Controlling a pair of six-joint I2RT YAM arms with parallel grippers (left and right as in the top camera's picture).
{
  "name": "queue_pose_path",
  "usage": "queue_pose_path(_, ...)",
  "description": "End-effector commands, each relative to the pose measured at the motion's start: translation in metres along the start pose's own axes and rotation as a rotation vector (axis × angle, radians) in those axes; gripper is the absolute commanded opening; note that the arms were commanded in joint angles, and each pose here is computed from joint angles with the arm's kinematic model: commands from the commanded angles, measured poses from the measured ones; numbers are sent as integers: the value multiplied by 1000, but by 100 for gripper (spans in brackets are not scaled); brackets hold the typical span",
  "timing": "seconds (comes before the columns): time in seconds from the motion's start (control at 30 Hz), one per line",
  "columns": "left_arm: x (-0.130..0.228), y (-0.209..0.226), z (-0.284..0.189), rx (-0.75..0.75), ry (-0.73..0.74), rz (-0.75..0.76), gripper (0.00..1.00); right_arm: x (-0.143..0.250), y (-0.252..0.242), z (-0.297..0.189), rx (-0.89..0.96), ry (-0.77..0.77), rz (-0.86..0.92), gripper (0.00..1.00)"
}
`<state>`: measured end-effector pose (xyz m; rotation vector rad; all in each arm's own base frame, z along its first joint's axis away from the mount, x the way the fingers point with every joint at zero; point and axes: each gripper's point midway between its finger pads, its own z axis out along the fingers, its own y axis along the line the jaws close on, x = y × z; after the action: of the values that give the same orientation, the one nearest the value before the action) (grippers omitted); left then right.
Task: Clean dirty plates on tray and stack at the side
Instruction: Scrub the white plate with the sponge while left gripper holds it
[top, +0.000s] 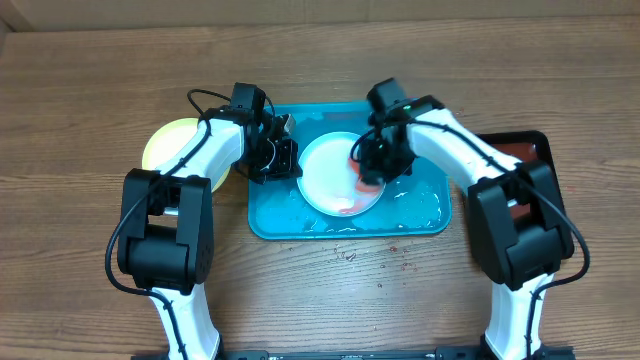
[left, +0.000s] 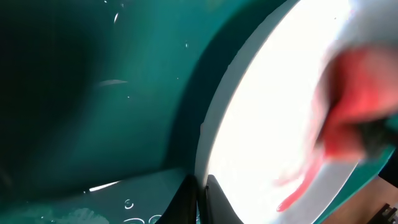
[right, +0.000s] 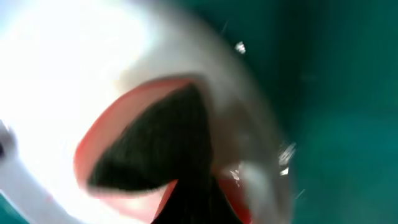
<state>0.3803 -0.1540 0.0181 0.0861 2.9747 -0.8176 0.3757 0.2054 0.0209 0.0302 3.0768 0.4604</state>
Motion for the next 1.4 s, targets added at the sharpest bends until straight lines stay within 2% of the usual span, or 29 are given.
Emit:
queue_pose_path(0.0, 3, -4, 3, 29, 14, 16, 4, -36, 4, -14, -16, -124, -29, 4)
queue_pose_path(0.23, 3, -4, 3, 29, 14, 15, 4, -37, 57, -11, -175, -155, -122, 4)
queue_pose_path(0.57, 3, -4, 3, 29, 14, 16, 4, 3, 96, 19, -178, -63, -177, 4)
queue_pose_path(0.8, 3, -4, 3, 29, 14, 16, 4, -9, 71, 14, -105, -83, -167, 4)
queue_pose_path(1.1, 3, -4, 3, 29, 14, 16, 4, -37, -8, -25, 266, -139, -142, 4)
queue_pose_path(1.37, 3, -4, 3, 29, 14, 16, 4, -5, 9, -16, 274, -50, -195, 4)
